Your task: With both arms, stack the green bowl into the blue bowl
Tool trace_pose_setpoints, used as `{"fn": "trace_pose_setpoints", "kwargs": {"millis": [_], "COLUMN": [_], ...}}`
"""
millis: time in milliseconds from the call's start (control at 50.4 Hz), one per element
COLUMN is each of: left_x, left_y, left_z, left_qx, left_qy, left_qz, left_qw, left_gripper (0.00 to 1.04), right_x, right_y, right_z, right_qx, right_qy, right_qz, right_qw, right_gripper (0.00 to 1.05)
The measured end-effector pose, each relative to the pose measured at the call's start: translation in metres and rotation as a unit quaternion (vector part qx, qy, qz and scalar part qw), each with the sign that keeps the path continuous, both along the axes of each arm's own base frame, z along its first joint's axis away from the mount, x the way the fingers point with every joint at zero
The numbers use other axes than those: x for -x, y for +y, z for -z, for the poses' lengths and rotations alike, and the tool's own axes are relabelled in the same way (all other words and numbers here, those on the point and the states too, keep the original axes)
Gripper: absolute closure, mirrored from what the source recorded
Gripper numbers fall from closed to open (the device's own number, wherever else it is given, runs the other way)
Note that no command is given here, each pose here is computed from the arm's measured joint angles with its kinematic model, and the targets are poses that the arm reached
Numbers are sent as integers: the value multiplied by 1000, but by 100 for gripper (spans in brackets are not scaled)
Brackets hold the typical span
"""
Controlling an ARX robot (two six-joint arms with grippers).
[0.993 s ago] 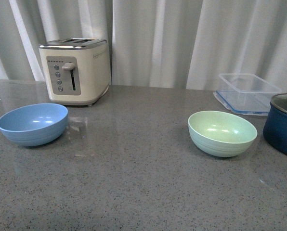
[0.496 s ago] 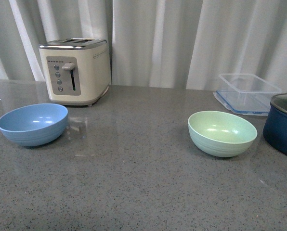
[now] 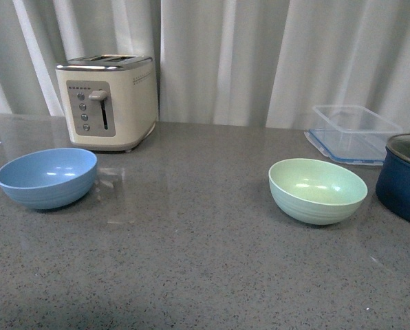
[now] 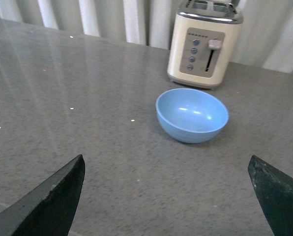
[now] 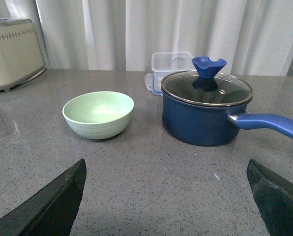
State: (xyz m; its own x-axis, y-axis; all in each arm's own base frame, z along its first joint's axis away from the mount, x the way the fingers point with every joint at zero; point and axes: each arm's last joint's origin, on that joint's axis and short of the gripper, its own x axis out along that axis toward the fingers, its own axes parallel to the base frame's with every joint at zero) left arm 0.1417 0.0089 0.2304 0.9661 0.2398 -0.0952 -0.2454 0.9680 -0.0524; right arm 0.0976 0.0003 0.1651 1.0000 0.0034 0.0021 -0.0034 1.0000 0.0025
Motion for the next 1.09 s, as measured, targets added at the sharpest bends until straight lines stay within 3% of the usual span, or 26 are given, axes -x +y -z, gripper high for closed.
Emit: {"fn": "trace_pose_setpoints", "kwargs": {"millis": [417, 794, 1092], "left_x": [-78, -178, -220], "left_y": [22, 39, 36], "left_z": [-66, -51, -35], "left_qx": [105, 209, 224], "left_qy": [23, 154, 196], "left_qz": [-6, -10, -18], "left_qw": [994, 966, 954], "left_gripper": [7, 7, 7], "right_x": [0, 0, 0], "right_y": [0, 0, 0], "right_z": [0, 0, 0], "right_qx": [0, 0, 0], "right_qy": [0, 0, 0], "right_qz": [0, 0, 0], "right_qw": [1000, 1000, 1000], "right_gripper": [10, 10, 10]}}
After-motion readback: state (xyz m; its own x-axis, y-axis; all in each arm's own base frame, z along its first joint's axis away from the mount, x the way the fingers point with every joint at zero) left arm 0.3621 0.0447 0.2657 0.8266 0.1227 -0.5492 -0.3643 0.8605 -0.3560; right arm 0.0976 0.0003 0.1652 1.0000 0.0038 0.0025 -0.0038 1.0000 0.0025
